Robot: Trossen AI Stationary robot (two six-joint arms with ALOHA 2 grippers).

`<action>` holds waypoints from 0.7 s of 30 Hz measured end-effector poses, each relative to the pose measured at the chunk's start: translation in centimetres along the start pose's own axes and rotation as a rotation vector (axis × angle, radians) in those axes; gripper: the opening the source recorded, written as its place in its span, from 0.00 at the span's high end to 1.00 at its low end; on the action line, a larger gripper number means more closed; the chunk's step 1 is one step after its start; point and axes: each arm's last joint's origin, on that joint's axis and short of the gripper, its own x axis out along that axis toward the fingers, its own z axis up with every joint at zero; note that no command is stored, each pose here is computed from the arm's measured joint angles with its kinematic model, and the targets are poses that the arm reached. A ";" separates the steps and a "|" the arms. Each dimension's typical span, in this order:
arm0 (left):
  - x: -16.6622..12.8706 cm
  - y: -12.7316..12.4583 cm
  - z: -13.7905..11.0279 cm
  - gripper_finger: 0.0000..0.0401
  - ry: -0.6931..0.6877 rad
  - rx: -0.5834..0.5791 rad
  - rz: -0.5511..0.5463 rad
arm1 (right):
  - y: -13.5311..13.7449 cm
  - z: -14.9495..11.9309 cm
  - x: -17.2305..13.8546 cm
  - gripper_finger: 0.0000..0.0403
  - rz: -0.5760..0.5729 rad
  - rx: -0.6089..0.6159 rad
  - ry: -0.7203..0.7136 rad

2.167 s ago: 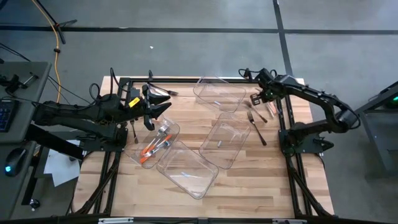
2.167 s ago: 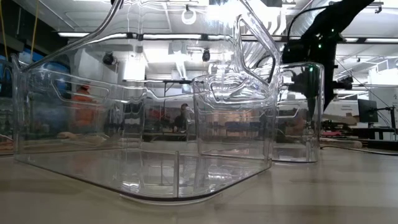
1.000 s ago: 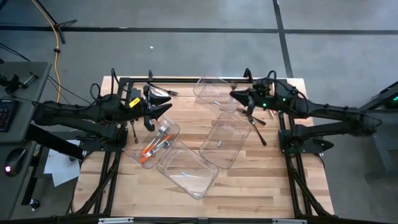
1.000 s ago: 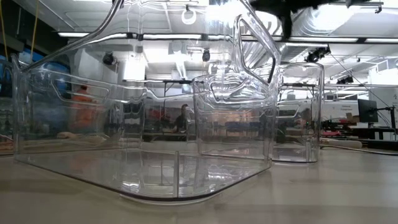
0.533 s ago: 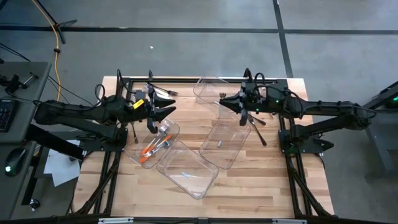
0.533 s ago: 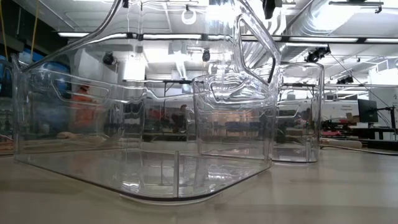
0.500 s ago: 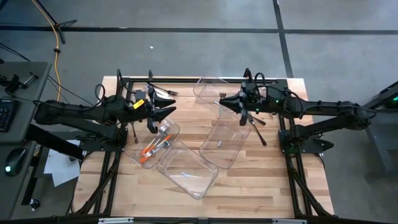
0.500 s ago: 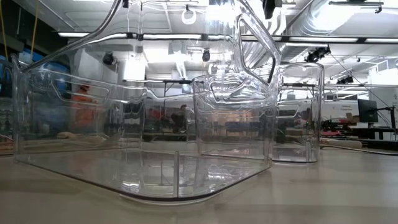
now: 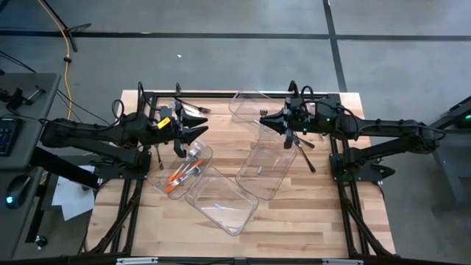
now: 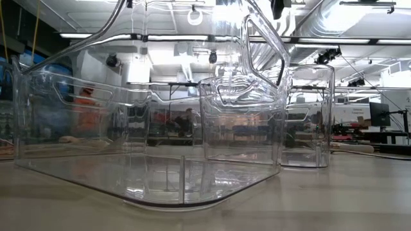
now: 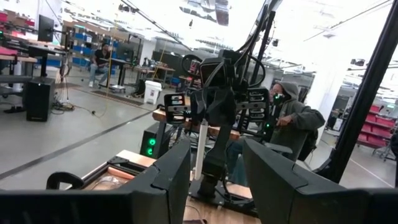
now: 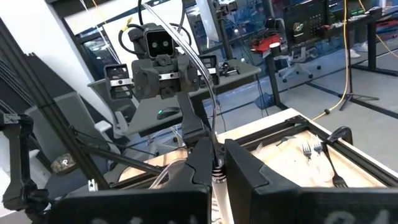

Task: Sort silverware by color (type)
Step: Put the white fork into the bottom transparent bin

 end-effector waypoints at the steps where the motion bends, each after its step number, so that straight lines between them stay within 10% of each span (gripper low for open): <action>1: 0.0 0.0 0.0 0.66 0.000 0.000 0.002 | 0.0 0.0 0.0 0.99 0.005 0.001 0.002; 21: 0.0 0.1 0.0 0.66 -0.005 0.003 0.043 | 7.8 -8.2 9.8 0.99 0.178 0.129 0.464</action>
